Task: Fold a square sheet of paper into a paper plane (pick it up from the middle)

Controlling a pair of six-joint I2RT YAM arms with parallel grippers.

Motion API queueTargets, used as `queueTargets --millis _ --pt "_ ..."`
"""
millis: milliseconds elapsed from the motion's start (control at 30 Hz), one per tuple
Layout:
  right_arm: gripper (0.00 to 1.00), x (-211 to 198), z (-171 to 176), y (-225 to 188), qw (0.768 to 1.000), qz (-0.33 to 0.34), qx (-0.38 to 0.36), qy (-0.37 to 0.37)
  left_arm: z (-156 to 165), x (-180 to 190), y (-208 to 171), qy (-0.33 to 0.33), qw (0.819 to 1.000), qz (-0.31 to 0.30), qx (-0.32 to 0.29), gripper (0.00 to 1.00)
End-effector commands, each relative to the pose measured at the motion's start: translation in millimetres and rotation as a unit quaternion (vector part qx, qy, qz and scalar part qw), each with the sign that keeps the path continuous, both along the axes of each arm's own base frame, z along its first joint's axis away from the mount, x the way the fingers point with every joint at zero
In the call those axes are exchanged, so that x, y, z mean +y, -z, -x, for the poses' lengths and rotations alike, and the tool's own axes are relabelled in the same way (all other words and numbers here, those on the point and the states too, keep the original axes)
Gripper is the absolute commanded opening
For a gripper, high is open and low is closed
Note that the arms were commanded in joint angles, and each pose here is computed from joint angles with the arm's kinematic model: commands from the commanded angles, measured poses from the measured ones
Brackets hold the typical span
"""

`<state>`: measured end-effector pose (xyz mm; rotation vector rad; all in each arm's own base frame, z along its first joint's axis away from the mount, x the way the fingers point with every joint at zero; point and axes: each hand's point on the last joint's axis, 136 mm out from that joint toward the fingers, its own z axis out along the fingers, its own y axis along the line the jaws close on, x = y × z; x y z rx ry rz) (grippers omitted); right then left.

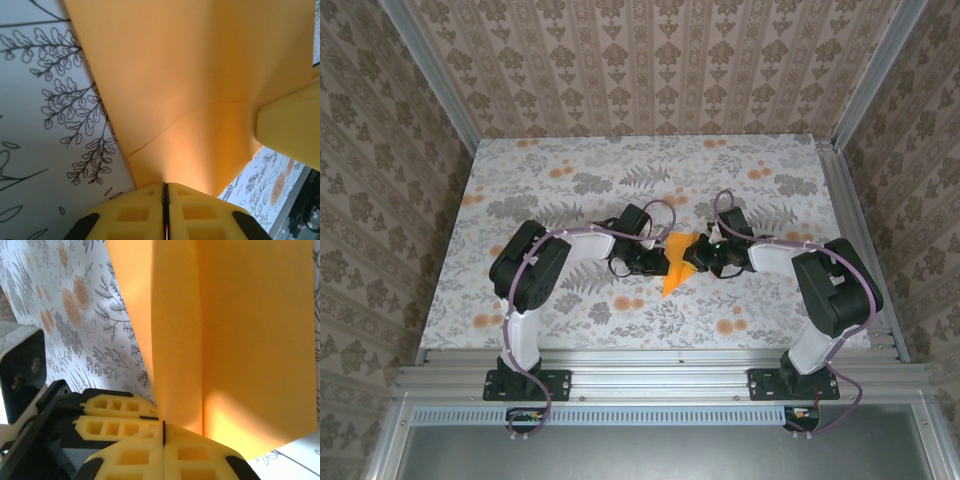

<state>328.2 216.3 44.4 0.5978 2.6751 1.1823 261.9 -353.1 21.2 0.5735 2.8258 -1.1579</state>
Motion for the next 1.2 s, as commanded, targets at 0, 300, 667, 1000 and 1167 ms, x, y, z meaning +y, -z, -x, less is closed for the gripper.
queueTargets --millis 0,300,667,1000,1167 --pt "0.05 8 -12 -7 1.000 -0.016 -0.007 0.004 7 13 6 -0.007 1.000 -0.018 0.015 0.10" --pt "0.04 15 -20 -11 0.999 -0.036 -0.012 0.006 7 16 10 -0.008 1.000 -0.017 0.017 0.10" --pt "0.04 24 -24 -3 0.999 -0.035 -0.005 -0.006 5 16 9 -0.005 1.000 -0.015 0.017 0.10" --pt "0.04 30 -21 8 0.999 -0.020 0.004 -0.025 3 18 8 -0.008 1.000 -0.014 0.015 0.09" --pt "0.05 32 -20 10 0.999 -0.011 0.006 -0.034 1 20 6 -0.015 1.000 -0.008 0.011 0.04"
